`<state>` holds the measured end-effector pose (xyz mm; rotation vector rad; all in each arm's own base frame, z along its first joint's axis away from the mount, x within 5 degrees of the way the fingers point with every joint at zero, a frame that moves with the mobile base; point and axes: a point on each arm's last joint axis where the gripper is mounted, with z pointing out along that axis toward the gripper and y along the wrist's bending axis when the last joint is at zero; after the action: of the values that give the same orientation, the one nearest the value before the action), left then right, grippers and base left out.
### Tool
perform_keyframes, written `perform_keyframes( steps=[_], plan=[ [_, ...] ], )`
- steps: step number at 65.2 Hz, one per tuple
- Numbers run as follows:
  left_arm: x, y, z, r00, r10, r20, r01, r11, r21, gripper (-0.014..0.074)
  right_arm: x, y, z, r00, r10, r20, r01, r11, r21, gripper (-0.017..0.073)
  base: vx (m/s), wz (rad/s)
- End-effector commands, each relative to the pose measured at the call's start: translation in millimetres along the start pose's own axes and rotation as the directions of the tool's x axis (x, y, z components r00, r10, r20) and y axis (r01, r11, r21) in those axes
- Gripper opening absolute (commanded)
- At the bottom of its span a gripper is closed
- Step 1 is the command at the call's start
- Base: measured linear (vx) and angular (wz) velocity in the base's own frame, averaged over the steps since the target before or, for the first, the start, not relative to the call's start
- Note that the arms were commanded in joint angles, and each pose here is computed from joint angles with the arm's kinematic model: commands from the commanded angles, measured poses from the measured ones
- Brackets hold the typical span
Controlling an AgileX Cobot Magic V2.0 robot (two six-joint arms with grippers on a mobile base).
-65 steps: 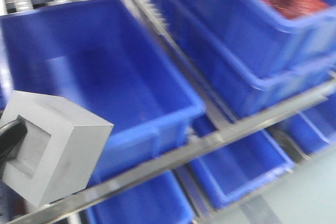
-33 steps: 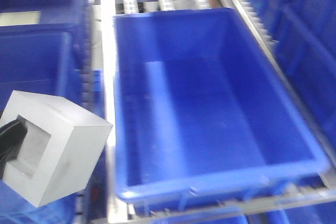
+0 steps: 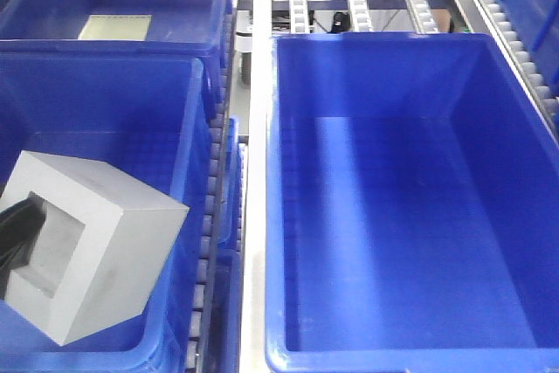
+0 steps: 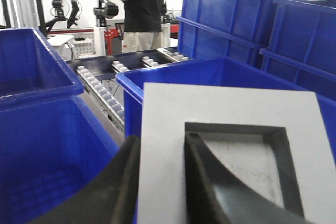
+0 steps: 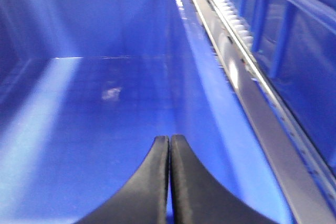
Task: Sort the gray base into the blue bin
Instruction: 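Turn the base to face the empty blue bin on the shelf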
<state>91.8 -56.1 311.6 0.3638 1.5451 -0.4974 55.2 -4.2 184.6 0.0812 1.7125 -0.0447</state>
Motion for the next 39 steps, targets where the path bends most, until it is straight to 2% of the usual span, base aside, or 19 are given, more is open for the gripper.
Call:
perform_keyframes(
  steps=[1, 39],
  plan=[
    [-20.0, -2.5, -1.6, 0.991, -0.019, 0.134, 0.017, 1.000, 0.022, -0.0006, -6.3, -0.1, -0.1, 0.997, -0.017, 0.070, 0.017, 1.000, 0.002, -0.0005, 0.03, 0.12],
    [-20.0, -2.5, -1.6, 0.991, -0.019, 0.134, 0.017, 1.000, 0.022, -0.0006, -6.3, -0.1, -0.1, 0.997, -0.017, 0.070, 0.017, 1.000, 0.002, -0.0005, 0.02, 0.02]
  ],
)
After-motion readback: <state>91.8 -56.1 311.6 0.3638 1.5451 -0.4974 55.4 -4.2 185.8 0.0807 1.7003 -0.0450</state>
